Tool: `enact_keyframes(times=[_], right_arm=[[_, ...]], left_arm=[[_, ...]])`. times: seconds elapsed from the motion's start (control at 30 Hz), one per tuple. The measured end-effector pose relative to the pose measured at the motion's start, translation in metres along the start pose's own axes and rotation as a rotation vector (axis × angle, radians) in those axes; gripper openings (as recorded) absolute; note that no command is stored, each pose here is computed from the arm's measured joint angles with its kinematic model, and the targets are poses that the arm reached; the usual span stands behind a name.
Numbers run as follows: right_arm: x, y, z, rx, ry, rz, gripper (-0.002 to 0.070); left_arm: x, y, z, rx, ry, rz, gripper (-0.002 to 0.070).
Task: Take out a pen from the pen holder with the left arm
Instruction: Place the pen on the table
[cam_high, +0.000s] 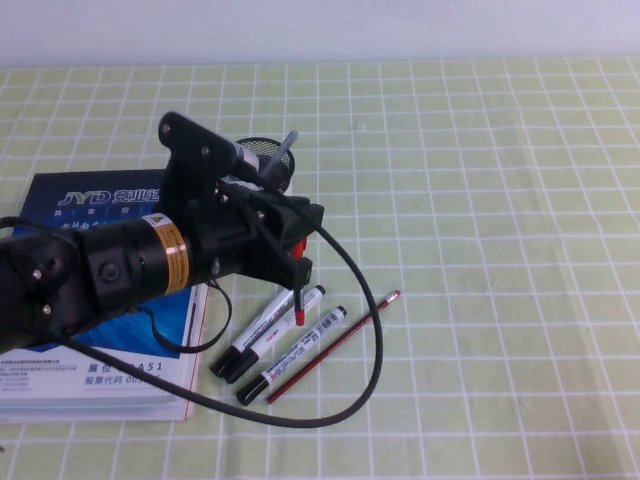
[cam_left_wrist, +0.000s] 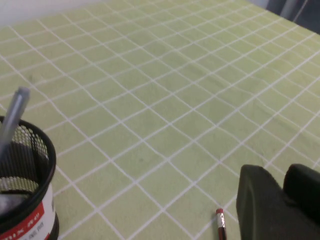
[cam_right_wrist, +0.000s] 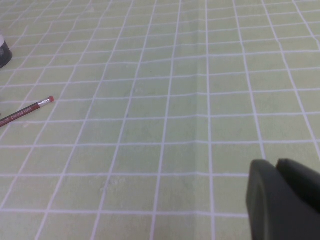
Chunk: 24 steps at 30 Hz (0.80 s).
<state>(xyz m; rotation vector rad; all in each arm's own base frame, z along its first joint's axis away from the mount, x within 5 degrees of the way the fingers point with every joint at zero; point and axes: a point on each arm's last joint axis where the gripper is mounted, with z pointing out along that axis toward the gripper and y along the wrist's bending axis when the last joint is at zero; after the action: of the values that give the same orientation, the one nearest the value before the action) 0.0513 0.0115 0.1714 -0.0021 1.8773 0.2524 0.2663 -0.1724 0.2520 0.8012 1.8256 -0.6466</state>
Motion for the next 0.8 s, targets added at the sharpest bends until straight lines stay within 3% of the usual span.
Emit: enact_keyframes(times=[0.43,0.7,0.8], right_arm=[[0.0,0.0,0.0,0.0,0.0,0.0,-0.0015],[0.0,0.0,0.0,0.0,0.0,0.0,-0.0015],[0.0,0.0,0.0,0.0,0.0,0.0,-0.0015]], left_arm=[[0.018,0.002,0.015,0.037,0.066,-0.006,0.0076],[0.018,0.002,0.015,0.039,0.067,-0.033,0.0308],[0.018,0.001,0.014,0.049,0.063,-0.047,0.0341]])
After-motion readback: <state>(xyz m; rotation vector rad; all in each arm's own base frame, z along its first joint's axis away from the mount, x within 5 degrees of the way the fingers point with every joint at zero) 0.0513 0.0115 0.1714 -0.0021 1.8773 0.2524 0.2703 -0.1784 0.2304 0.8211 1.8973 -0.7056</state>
